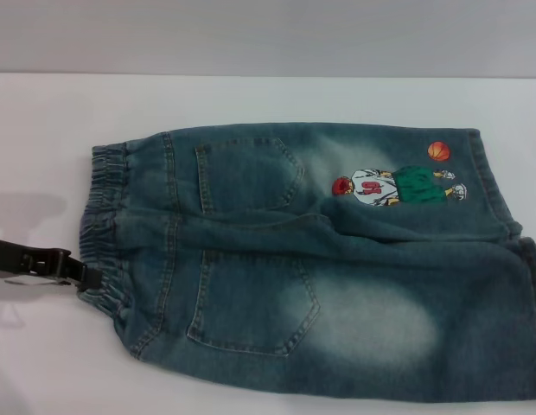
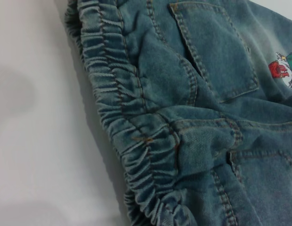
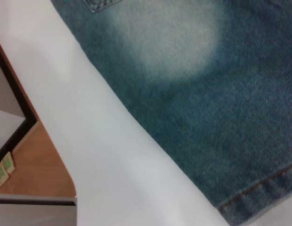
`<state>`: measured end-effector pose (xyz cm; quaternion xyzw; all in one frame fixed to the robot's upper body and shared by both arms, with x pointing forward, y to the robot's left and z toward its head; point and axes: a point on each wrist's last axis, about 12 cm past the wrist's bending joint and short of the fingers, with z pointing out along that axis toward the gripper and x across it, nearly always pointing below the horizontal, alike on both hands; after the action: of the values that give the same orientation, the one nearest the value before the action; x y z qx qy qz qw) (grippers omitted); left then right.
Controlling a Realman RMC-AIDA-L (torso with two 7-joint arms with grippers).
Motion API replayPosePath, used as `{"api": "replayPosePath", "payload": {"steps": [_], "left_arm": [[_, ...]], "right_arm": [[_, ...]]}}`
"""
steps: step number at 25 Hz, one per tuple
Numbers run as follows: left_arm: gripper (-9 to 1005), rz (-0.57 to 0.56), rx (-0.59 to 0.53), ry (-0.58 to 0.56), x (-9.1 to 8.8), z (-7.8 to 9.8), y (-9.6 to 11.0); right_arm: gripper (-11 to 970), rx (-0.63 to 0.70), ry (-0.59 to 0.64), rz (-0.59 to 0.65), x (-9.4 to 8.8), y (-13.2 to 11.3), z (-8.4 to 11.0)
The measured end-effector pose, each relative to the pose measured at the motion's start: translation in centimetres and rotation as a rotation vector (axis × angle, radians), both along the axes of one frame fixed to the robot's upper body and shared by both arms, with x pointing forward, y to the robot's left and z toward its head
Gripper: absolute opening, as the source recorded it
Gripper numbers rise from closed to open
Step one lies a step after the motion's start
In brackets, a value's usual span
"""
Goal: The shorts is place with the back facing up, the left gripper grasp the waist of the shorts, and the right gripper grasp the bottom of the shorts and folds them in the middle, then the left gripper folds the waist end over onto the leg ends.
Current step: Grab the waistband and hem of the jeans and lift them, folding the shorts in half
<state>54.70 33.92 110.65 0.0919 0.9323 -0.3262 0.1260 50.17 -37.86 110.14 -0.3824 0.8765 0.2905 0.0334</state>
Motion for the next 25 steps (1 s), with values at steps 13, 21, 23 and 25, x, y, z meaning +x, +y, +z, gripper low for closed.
{"api": "replayPosePath", "payload": {"steps": [13, 21, 23, 25], "left_arm": [[29, 0.000, -0.001, -0.002, 0.0, 0.0, -0.1], [29, -0.001, -0.003, -0.002, 0.0, -0.1, -0.2], [29, -0.001, -0.003, -0.002, 0.0, -0.1, -0.2], [29, 0.000, -0.003, -0.002, 0.0, -0.1, -0.2]], "right_arm": [[481, -0.007, -0.008, 0.007, 0.4, 0.5, -0.1], [481, -0.003, -0.020, 0.014, 0.8, 1.1, -0.2], [481, -0.001, -0.021, 0.017, 0.9, 1.3, -0.2], [481, 0.000, -0.022, 0.019, 1.0, 1.4, -0.1]]}}
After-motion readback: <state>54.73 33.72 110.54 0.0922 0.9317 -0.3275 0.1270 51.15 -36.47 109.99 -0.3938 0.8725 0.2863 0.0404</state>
